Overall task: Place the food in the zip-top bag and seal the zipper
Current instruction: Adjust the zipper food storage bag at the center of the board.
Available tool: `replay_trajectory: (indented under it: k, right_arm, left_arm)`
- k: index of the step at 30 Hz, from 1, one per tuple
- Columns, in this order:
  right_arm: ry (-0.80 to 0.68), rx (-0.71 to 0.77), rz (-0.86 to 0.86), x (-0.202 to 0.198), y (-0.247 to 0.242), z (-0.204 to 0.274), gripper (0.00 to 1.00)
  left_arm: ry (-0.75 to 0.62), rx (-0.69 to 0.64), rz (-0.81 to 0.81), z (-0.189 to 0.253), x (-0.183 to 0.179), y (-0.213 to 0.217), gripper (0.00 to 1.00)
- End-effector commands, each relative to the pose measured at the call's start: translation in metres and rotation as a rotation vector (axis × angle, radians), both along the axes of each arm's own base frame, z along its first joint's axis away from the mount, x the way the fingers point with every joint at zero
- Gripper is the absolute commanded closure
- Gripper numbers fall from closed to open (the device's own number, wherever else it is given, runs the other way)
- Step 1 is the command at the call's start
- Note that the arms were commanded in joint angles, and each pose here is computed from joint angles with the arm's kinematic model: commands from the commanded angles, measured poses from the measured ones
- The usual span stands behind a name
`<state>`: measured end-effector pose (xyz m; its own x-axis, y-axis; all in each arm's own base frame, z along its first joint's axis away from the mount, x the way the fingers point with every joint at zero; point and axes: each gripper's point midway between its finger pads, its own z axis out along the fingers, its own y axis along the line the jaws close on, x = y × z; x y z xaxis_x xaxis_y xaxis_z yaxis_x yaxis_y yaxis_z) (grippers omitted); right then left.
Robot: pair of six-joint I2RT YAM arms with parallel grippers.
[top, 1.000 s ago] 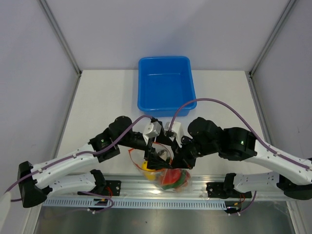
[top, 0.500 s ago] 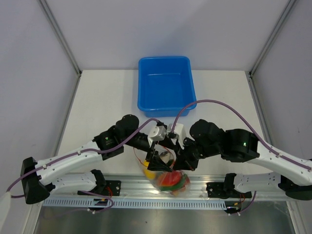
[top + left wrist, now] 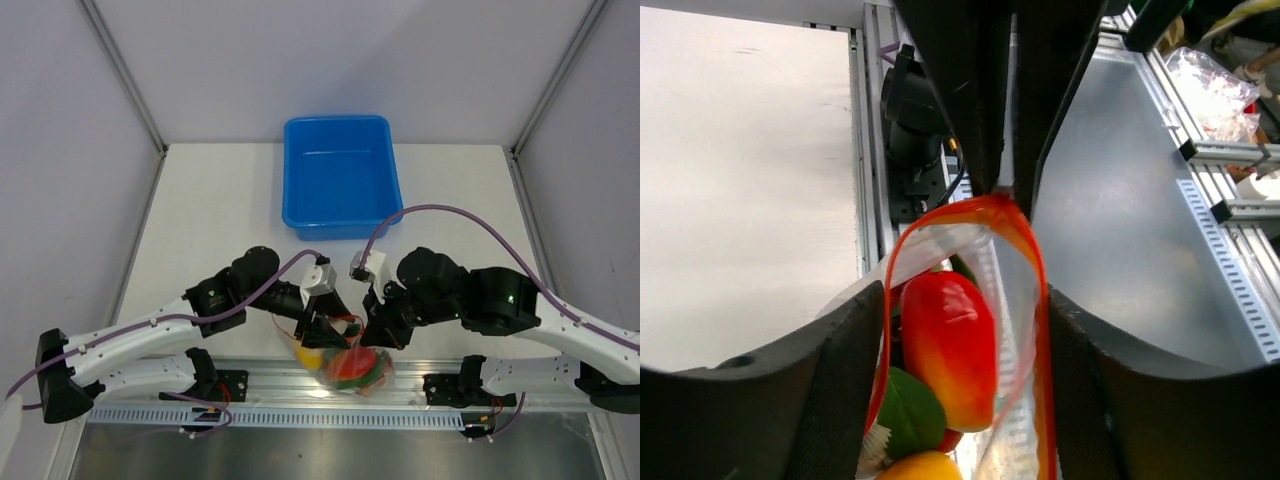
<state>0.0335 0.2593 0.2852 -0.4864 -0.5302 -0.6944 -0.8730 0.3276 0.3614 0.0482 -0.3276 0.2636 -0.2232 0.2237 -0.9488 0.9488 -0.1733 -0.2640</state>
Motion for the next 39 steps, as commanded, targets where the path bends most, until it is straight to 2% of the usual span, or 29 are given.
replay_trajectory:
  k: [1, 3, 10, 11, 13, 14, 15, 18, 19, 30, 36, 39]
  right_arm:
    - [-0.002, 0.029, -0.047, 0.005, 0.002, 0.005, 1.0]
    - [0.004, 0.028, -0.064, 0.007, 0.003, 0.002, 1.0]
    - [0.0, 0.058, -0.131, 0.015, 0.005, -0.001, 0.99]
    - [-0.009, 0.066, -0.145, 0.017, 0.002, 0.001, 0.96]
    - [-0.02, 0.068, -0.183, 0.022, -0.001, 0.001, 0.77]
    - [-0.026, 0.057, -0.201, 0.025, -0.003, -0.001, 0.67]
    - [-0.043, 0.058, -0.231, 0.029, -0.008, 0.0, 0.55]
    - [-0.058, 0.06, -0.283, 0.034, -0.019, -0.001, 0.45]
    - [-0.057, 0.067, -0.287, 0.034, -0.021, -0.001, 0.44]
    - [-0.011, 0.175, -0.186, 0.008, -0.012, 0.006, 0.45]
    - [-0.034, 0.13, -0.155, 0.006, 0.006, 0.002, 0.45]
    - [-0.07, 0.072, -0.194, 0.017, 0.011, -0.009, 0.46]
  left_arm:
    - [-0.003, -0.037, 0.043, 0.011, 0.001, -0.001, 0.44]
    - [0.002, -0.023, 0.051, 0.011, 0.0, -0.003, 0.55]
    - [0.045, 0.057, 0.115, -0.007, 0.005, 0.001, 0.74]
    - [0.048, 0.061, 0.119, -0.007, 0.004, 0.003, 0.77]
    - [0.06, 0.072, 0.149, -0.012, 0.007, 0.005, 0.97]
    - [0.067, 0.082, 0.161, -0.016, 0.007, 0.007, 1.0]
    - [0.068, 0.077, 0.166, -0.014, 0.007, 0.008, 0.99]
    - [0.096, 0.091, 0.198, -0.013, 0.01, 0.009, 0.99]
    - [0.109, 0.094, 0.198, -0.012, 0.009, 0.009, 1.0]
    - [0.216, 0.108, 0.244, 0.012, 0.011, 0.003, 0.99]
    - [0.244, 0.152, 0.278, 0.008, 0.017, -0.001, 0.99]
    - [0.25, 0.158, 0.277, 0.007, 0.016, -0.001, 0.99]
